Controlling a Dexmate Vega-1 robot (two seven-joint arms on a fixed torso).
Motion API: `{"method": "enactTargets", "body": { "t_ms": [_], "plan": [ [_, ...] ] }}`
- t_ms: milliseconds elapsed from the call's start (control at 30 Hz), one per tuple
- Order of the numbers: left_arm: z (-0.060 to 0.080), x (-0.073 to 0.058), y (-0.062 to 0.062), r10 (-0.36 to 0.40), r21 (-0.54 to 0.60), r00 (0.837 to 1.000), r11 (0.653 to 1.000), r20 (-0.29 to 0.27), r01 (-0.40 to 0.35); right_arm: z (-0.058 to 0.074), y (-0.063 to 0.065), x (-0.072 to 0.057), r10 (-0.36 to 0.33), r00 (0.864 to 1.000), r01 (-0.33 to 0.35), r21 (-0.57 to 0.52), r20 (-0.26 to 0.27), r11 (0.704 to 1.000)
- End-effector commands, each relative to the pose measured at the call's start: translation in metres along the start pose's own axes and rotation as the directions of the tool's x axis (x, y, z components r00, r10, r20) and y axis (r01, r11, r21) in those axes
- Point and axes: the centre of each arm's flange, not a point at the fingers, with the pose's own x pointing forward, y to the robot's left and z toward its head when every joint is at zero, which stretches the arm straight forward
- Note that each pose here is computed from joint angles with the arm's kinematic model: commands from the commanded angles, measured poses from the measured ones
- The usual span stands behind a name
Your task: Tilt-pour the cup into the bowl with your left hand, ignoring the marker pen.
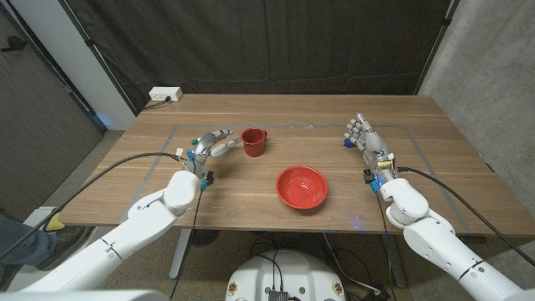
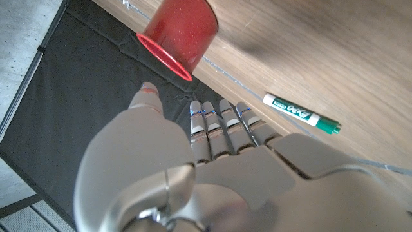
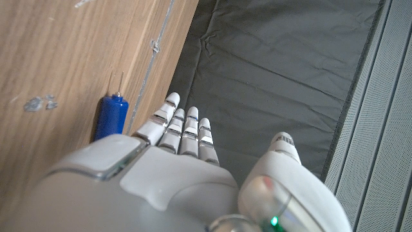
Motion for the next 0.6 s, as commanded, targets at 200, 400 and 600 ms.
{"method": "enactTargets", "body": {
  "t_ms": [200, 400, 600],
  "plan": [
    [0.014, 0.008, 0.064, 0.083, -0.044, 0.989, 0.996, 0.119, -0.078, 0.002, -0.004, 0.007, -0.024, 0.999, 0.024, 0.006, 0.027, 1.0],
    [0.014, 0.017, 0.075, 0.081, -0.129, 0.983, 0.99, 0.163, -0.061, 0.006, -0.011, 0.012, -0.021, 0.999, 0.021, 0.001, 0.05, 1.0],
    [0.004, 0.026, 0.08, 0.063, -0.268, 0.982, 0.963, 0.177, -0.014, 0.011, -0.018, 0.019, -0.003, 0.996, 0.002, 0.021, 0.086, 1.0]
  ]
}}
